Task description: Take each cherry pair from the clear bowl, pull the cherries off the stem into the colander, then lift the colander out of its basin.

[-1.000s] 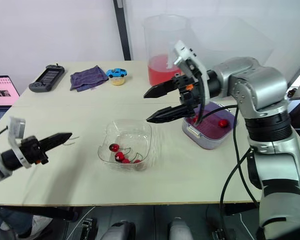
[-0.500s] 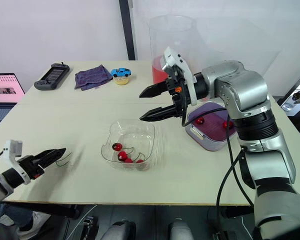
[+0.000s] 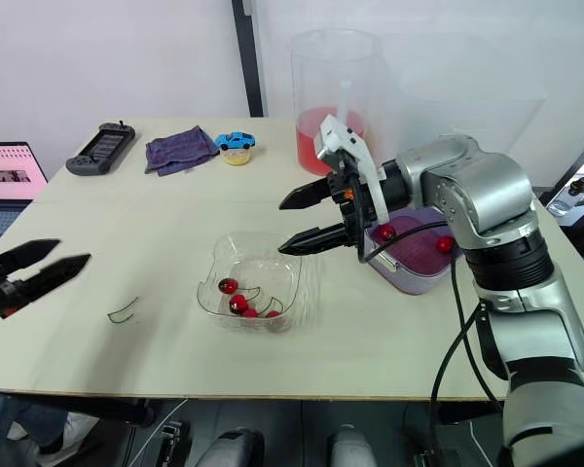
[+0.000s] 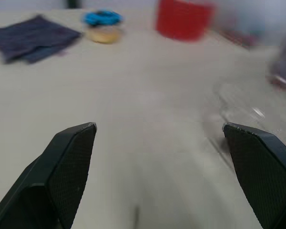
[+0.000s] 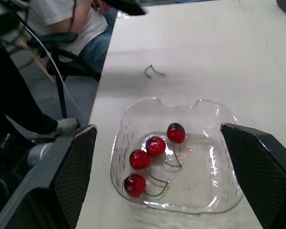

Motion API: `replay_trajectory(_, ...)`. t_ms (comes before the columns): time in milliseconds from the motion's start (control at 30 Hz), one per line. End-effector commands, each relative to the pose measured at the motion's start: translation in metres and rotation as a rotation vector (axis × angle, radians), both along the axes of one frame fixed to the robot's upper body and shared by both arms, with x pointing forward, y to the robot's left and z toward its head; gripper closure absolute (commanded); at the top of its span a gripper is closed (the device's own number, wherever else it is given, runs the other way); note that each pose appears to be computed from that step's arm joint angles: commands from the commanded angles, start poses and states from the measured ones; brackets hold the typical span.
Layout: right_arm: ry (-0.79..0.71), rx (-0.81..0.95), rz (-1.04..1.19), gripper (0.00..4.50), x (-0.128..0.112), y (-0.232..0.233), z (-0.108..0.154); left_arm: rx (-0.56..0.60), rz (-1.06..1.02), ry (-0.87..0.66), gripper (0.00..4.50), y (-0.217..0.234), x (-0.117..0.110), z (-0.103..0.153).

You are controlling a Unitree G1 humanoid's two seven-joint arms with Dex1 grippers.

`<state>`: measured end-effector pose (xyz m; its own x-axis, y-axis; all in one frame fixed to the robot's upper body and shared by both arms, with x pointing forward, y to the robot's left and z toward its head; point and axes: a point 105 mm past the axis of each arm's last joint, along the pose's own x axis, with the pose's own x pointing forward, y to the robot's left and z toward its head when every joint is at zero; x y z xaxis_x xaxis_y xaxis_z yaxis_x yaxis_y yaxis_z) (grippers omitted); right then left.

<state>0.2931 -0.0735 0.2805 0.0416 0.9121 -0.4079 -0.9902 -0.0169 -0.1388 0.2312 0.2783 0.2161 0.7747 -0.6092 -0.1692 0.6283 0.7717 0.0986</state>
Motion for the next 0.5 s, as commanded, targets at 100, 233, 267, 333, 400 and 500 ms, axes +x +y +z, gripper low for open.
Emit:
replay_trajectory(100,-0.093,-0.115,-0.012,0.00,0.009,0.026,-0.019,0.179,-0.274,0.035,0.04,-0.032,-0.021,0.007)
replay_trajectory(233,-0.169,-0.209,-0.004,0.00,0.022,0.054,-0.045,0.183,-0.337,0.062,0.04,-0.040,-0.026,0.005)
replay_trajectory(267,-0.184,-0.223,-0.007,0.00,0.025,0.059,-0.049,0.190,-0.341,0.065,0.04,-0.041,-0.026,0.004)
replay_trajectory(333,-0.196,-0.245,-0.009,0.00,0.031,0.071,-0.059,0.179,-0.339,0.060,0.04,-0.041,-0.024,0.004)
replay_trajectory(400,-0.204,-0.259,-0.007,0.30,0.035,0.083,-0.069,0.193,-0.332,0.060,0.01,-0.041,-0.022,0.001)
replay_trajectory(500,-0.199,-0.278,0.006,1.41,0.036,0.099,-0.085,0.188,-0.328,0.062,0.00,-0.041,-0.021,0.000)
